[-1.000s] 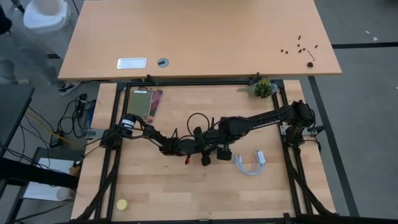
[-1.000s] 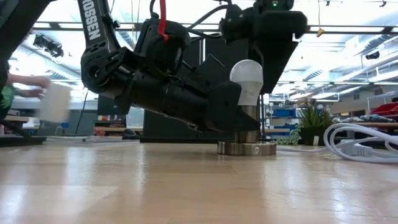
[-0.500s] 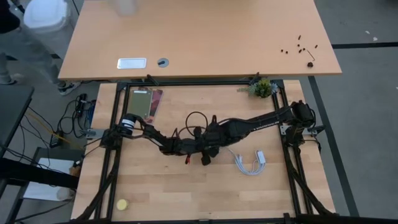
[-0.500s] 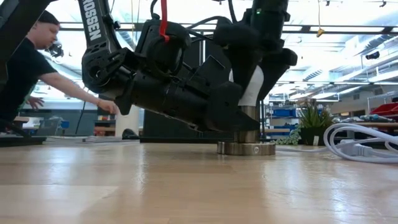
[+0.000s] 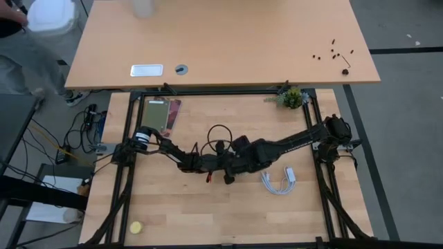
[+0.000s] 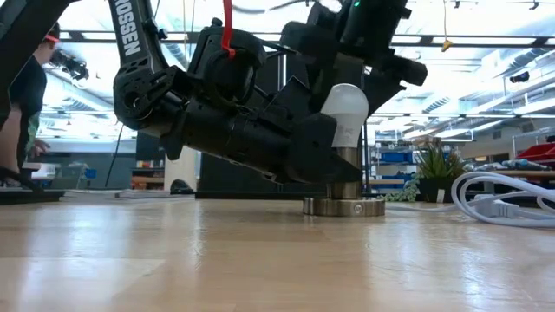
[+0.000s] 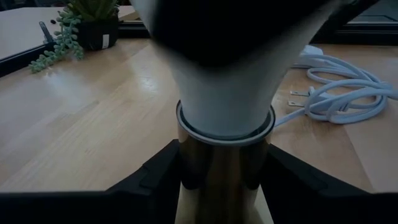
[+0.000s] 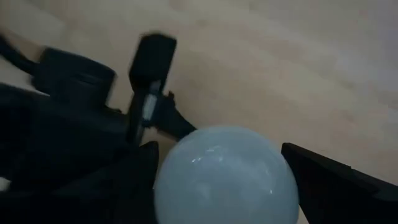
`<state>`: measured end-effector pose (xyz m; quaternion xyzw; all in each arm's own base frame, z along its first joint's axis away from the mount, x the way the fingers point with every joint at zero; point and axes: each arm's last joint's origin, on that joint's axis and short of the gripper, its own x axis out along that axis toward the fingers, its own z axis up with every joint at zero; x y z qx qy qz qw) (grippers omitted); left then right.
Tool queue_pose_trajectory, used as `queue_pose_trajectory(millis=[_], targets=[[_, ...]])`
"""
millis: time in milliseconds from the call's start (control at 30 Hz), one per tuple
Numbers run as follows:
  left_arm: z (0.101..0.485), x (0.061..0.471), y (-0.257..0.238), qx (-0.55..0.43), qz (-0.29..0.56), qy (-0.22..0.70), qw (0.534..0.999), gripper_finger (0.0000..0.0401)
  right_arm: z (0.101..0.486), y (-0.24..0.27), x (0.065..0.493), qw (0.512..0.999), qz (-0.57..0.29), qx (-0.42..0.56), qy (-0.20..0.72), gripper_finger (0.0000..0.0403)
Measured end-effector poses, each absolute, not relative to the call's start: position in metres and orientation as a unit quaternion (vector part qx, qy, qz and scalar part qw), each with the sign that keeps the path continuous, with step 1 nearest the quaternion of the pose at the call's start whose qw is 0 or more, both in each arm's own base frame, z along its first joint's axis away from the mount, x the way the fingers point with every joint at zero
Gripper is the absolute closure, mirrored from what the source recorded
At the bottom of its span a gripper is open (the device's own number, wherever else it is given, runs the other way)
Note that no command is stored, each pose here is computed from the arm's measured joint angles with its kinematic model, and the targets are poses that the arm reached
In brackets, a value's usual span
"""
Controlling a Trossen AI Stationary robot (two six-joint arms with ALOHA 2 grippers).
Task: Screw lightbulb
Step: Remove the white lightbulb from the desk lamp
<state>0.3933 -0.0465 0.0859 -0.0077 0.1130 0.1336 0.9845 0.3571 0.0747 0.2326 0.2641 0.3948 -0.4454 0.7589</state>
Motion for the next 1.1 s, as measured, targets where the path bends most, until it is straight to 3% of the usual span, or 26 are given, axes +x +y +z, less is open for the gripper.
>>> queue_pose_trajectory(millis=[700, 1100], targets=[[0.084, 0.393, -0.046, -0.007, 0.135, 0.122, 0.983, 0.0212, 0.18, 0.111, 0.331, 0.816, -0.482, 0.208, 0.243, 0.0062], [0.084, 0.393, -0.046, -0.007, 0.135, 0.121, 0.983, 0.0212, 0.179, 0.114, 0.334, 0.824, -0.463, 0.206, 0.253, 0.017]])
